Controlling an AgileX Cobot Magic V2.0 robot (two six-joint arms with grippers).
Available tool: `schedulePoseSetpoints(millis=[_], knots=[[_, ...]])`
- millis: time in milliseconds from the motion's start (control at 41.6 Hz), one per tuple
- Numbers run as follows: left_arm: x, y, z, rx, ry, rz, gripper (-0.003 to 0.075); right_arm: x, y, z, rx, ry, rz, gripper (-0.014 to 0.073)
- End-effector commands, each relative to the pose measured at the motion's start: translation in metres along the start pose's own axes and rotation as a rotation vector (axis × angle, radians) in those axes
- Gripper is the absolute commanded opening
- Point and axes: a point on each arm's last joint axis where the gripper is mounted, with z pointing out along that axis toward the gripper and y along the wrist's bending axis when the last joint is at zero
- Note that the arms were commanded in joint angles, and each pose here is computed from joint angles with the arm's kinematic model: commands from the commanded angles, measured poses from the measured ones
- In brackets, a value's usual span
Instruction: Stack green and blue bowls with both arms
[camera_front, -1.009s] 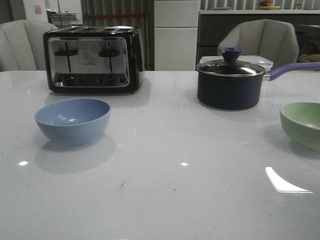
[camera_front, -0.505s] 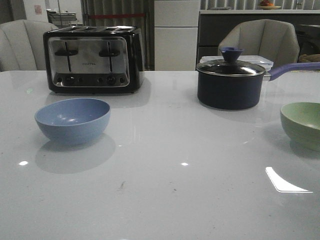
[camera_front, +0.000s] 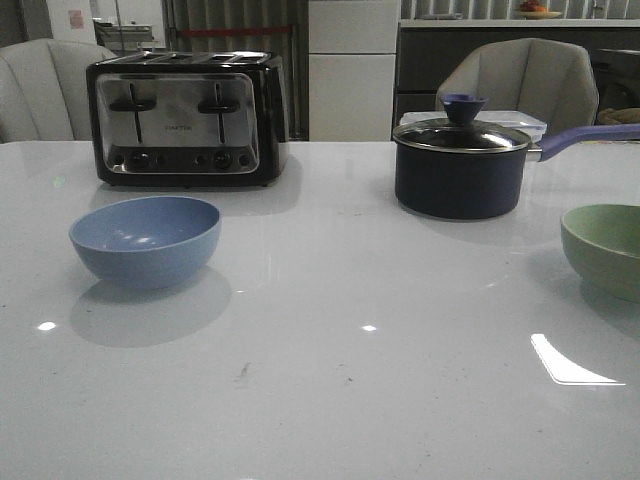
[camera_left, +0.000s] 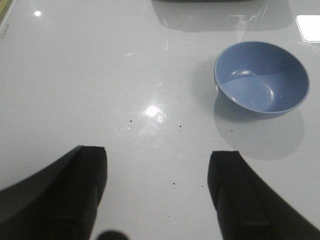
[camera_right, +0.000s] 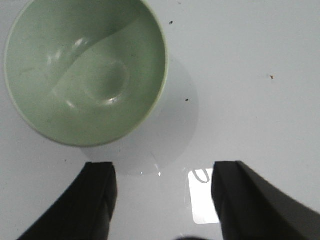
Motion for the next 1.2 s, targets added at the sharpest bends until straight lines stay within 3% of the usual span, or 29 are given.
schedulePoseSetpoints(millis=[0,408,553,697,841,1033,1177], knots=[[-0.014,-0.001,-0.005,0.006,-0.093,0.007,0.0475,-0.026,-0.003,0.002,-0.025,-0.068,0.005,0.0519],[-0.014,-0.001,-0.005,0.006,-0.093,0.007,0.0475,-0.071,-0.01,0.085,-0.04,0.076,0.008,0.0512],[-0.014,-0.001,-0.005,0.006,-0.093,0.007,0.0475,-0.076,-0.011,0.094,-0.048,0.117,-0.004,0.0348],[-0.014,-0.001,-0.005,0.006,-0.093,0.007,0.0475,-0.08,-0.01,0.096,-0.052,0.134,-0.006,0.0178],[-0.014,-0.001,-0.005,0.006,-0.093,0.007,0.0475,-0.081,-0.01,0.094,-0.053,0.131,-0.009,0.0098],[-0.014,-0.001,-0.005,0.006,-0.093,0.007,0.0475,-0.083,0.004,0.074,-0.081,0.097,-0.058,0.0068],[-0.014,-0.001,-0.005,0.006,-0.093,0.007,0.0475,-0.084,0.039,0.045,-0.155,0.038,-0.137,0.0068]])
